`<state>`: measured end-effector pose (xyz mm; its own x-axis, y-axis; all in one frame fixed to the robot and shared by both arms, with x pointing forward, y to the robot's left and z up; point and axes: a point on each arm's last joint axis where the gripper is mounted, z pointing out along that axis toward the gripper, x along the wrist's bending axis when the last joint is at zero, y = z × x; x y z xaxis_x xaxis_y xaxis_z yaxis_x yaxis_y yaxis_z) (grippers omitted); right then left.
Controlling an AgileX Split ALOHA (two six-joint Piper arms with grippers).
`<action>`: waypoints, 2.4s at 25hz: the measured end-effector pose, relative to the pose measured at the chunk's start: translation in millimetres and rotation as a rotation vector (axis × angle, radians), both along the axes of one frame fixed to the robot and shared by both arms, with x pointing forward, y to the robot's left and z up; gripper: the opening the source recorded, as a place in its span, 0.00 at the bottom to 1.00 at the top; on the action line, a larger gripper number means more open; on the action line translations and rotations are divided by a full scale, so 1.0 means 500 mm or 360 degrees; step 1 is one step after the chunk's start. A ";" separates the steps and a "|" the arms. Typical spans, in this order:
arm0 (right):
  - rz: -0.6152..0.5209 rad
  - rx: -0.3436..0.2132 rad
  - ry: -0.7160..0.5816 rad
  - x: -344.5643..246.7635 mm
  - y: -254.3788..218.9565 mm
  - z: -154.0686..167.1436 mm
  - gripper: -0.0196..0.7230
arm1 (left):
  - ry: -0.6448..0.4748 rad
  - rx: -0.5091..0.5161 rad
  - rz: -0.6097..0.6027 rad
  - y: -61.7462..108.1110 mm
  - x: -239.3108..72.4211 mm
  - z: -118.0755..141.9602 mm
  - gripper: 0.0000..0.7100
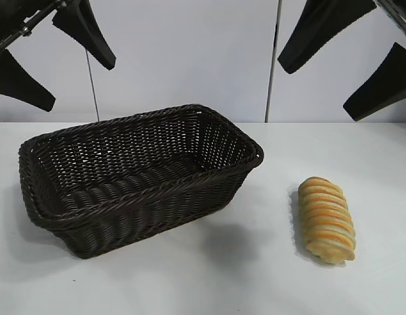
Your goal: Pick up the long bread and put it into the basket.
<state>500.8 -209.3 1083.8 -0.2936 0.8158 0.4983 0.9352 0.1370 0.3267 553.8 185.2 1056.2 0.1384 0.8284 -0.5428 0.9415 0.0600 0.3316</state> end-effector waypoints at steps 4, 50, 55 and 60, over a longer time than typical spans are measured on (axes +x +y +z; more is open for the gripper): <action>-0.0008 0.0000 -0.0011 0.001 0.000 0.000 0.89 | 0.0001 0.0000 -0.0001 0.000 0.000 0.000 0.92; -0.0014 -0.0001 -0.0021 0.003 0.000 0.000 0.89 | 0.0460 0.0668 0.0284 0.058 0.042 -0.099 0.92; -0.0014 0.0001 -0.0021 0.003 0.000 0.001 0.89 | 0.0532 0.0694 0.0273 0.057 0.049 -0.137 0.92; -0.0014 0.0001 -0.0021 0.003 0.000 0.001 0.89 | 0.0588 0.0711 0.0260 0.055 0.055 -0.171 0.92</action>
<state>502.2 -209.4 1084.1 -0.2926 0.8182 0.4948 0.9321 0.1285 0.3388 581.1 212.9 970.4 -0.1414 0.9820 -0.1250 0.9895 0.1439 0.0109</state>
